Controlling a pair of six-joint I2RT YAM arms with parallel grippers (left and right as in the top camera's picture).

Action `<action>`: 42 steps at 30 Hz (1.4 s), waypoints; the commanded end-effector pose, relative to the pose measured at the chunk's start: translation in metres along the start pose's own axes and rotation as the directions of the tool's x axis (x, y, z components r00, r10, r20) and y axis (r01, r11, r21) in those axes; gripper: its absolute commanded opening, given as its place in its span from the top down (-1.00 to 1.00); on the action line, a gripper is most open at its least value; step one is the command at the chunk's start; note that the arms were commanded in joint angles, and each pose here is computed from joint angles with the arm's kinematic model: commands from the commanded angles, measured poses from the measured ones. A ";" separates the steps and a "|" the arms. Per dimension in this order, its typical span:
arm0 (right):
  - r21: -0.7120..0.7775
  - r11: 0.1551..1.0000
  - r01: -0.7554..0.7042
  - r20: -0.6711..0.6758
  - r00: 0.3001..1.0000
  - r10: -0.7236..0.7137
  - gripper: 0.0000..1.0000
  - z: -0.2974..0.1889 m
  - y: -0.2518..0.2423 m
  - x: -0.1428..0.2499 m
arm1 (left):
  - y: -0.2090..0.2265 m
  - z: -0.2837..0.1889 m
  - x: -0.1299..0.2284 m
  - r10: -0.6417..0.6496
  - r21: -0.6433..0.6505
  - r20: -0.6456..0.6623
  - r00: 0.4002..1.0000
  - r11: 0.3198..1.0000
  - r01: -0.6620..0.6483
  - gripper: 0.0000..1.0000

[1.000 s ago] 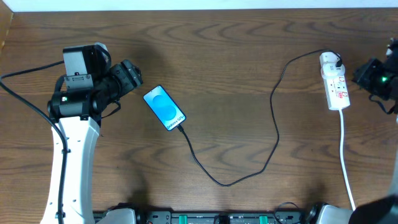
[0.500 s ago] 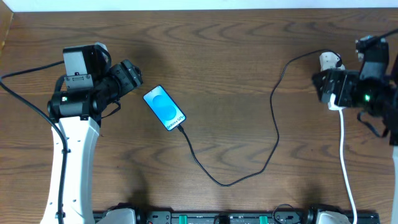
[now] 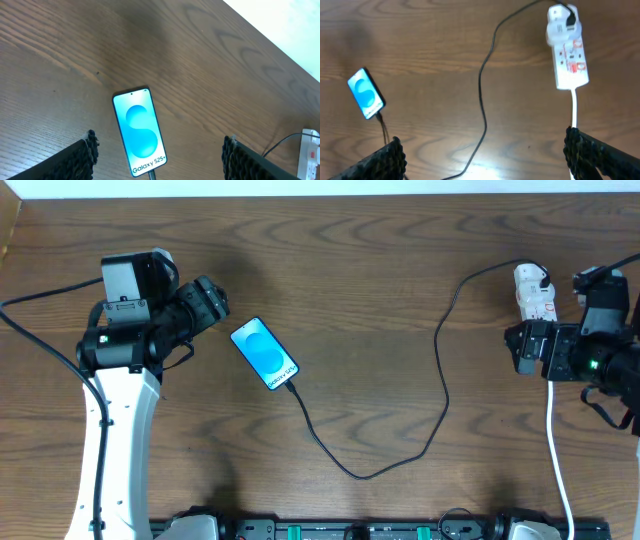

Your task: Plug charger to phone and switch on socket

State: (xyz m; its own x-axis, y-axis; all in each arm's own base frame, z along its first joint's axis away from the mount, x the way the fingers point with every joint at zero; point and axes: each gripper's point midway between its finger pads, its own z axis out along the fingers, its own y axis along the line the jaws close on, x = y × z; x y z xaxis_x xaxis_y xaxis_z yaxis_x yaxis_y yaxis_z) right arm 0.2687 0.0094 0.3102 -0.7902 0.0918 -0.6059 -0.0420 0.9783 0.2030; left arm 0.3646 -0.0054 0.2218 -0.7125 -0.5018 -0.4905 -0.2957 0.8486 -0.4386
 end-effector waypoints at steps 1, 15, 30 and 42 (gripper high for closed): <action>0.011 0.995 0.098 0.031 0.995 -0.098 -0.98 -0.002 0.000 -0.008 | 0.002 -0.002 -0.003 0.005 -0.008 0.012 1.000 1.000 -0.005 -0.61; 0.195 0.962 0.189 0.527 0.808 -0.265 -0.99 0.036 -0.025 0.004 | 0.002 -0.002 -0.003 0.005 -0.008 0.012 1.000 1.000 -0.005 -0.61; 0.214 0.964 0.155 0.751 0.606 -0.264 -0.99 0.091 -0.037 0.091 | 0.002 -0.002 -0.003 0.005 -0.008 0.012 1.000 1.000 -0.005 -0.61; 0.223 0.965 0.141 0.713 0.651 -0.260 -0.98 0.101 -0.043 0.109 | 0.002 -0.002 -0.003 0.005 -0.008 0.012 1.000 1.000 -0.005 -0.61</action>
State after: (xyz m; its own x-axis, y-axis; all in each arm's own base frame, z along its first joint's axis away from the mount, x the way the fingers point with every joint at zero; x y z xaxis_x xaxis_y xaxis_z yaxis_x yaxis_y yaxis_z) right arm 0.2466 -0.0033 0.1576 -0.0716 -0.0738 -0.9947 -0.0219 0.9971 -0.0724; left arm 0.3646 -0.0054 0.2216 -0.7127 -0.5018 -0.4902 -0.2959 0.8486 -0.4385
